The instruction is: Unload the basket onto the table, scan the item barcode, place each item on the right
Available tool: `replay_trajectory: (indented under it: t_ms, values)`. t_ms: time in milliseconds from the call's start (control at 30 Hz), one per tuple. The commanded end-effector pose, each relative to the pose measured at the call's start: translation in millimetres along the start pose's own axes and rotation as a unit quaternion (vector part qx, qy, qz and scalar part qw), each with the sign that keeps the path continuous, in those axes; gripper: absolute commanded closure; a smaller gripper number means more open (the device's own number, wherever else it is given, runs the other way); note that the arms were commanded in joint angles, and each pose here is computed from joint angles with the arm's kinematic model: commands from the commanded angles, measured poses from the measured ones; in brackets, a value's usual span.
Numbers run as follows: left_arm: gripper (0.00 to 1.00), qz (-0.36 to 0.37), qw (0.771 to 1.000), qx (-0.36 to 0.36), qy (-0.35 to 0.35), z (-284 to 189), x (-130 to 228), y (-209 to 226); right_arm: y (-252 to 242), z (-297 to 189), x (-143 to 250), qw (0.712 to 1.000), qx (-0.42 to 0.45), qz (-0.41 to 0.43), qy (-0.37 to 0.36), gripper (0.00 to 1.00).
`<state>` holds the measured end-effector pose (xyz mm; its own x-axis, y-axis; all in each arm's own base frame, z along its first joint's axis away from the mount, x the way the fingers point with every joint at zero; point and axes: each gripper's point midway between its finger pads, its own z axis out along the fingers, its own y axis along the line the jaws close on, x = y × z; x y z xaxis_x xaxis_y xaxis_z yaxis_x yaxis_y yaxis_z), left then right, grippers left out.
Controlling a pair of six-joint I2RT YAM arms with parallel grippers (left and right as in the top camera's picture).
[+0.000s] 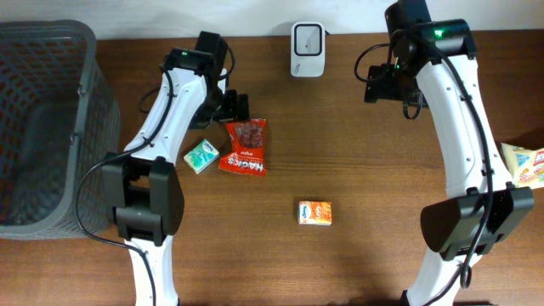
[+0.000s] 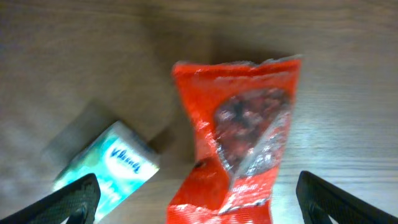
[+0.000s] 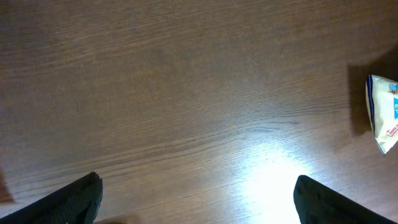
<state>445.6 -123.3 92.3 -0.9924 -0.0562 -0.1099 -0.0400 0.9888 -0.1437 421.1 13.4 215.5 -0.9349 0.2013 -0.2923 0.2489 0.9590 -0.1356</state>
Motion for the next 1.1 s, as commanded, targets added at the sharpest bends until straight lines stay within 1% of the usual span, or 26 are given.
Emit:
replay_trajectory:
  t_ms: [0, 167, 300, 433, 533, 567, 600, 633, 667, 700, 767, 800, 833, 867, 967, 1000, 1067]
  values:
    - [0.01, 0.028, 0.997, 0.067, 0.023, 22.5, 7.5, -22.7, -3.4, 1.6, -0.8, 1.000, 0.008, 0.000, -0.001, 0.02]
    - [0.01, 0.020, 0.997, 0.068, 0.021, 45.9, 6.5, -27.6, -3.4, 1.6, -0.9, 1.000, 0.008, 0.000, -0.001, 0.02]
    - [0.01, 0.002, 0.997, 0.064, 0.031, 71.5, 5.1, -26.4, -3.4, 1.6, -0.9, 1.000, 0.008, 0.000, -0.001, 0.02]
    - [0.01, -0.001, 0.998, 0.055, 0.043, 93.6, 6.7, -21.4, -3.4, 1.6, -0.9, 1.000, 0.008, 0.000, -0.001, 0.01]
    - [0.00, 0.000, 0.998, 0.046, 0.038, 96.1, 4.6, -18.2, -3.4, 1.6, -0.9, 1.000, 0.008, 0.000, -0.001, 0.02]
    - [0.06, 0.001, 0.998, 0.046, 0.035, 96.2, 2.9, -18.5, -3.4, 1.6, -0.9, 1.000, 0.008, 0.000, -0.001, 0.02]
    - [0.14, 0.001, 0.998, 0.047, 0.034, 96.2, 2.4, -18.8, -3.4, 1.6, -0.9, 1.000, 0.008, 0.000, -0.001, 0.02]
    - [0.30, 0.001, 0.998, 0.047, 0.033, 96.2, 2.1, -18.8, -3.4, 1.6, -0.9, 1.000, 0.008, 0.000, -0.001, 0.02]
    - [0.39, 0.001, 0.998, 0.047, 0.033, 96.2, 2.1, -18.9, -3.4, 1.6, -0.9, 1.000, 0.008, 0.000, -0.001, 0.02]
    - [0.53, 0.001, 0.998, 0.051, 0.035, 96.0, 2.8, -20.2, -3.4, 1.6, -0.9, 1.000, 0.008, 0.000, -0.001, 0.02]
    - [0.68, 0.000, 0.998, 0.051, 0.038, 95.7, 4.3, -20.2, -3.4, 1.6, -0.9, 1.000, 0.008, 0.000, -0.001, 0.01]
    - [0.73, -0.001, 0.998, 0.050, 0.041, 94.9, 5.4, -19.7, -3.4, 1.6, -0.9, 1.000, 0.008, 0.000, -0.001, 0.02]
    - [0.85, -0.001, 0.998, 0.049, 0.043, 92.4, 5.9, -19.2, -3.4, 1.7, -0.8, 1.000, 0.008, 0.000, -0.001, 0.02]
    - [1.00, -0.001, 0.998, 0.048, 0.045, 88.8, 5.9, -19.7, -3.4, 1.6, -0.9, 1.000, 0.008, 0.000, -0.001, 0.01]
    - [1.00, 0.001, 0.998, 0.036, 0.042, 72.5, 0.6, -18.5, -3.4, 1.6, -0.9, 1.000, 0.008, 0.000, -0.001, 0.02]
    - [1.00, 0.001, 0.999, 0.022, 0.037, 64.7, -3.1, -15.3, -3.4, 1.6, -0.9, 1.000, 0.008, 0.000, -0.001, 0.02]
    - [1.00, 0.004, 0.999, -0.033, 0.012, 35.0, -17.0, -2.4, -3.4, 1.7, -0.8, 1.000, 0.008, 0.000, -0.001, 0.02]
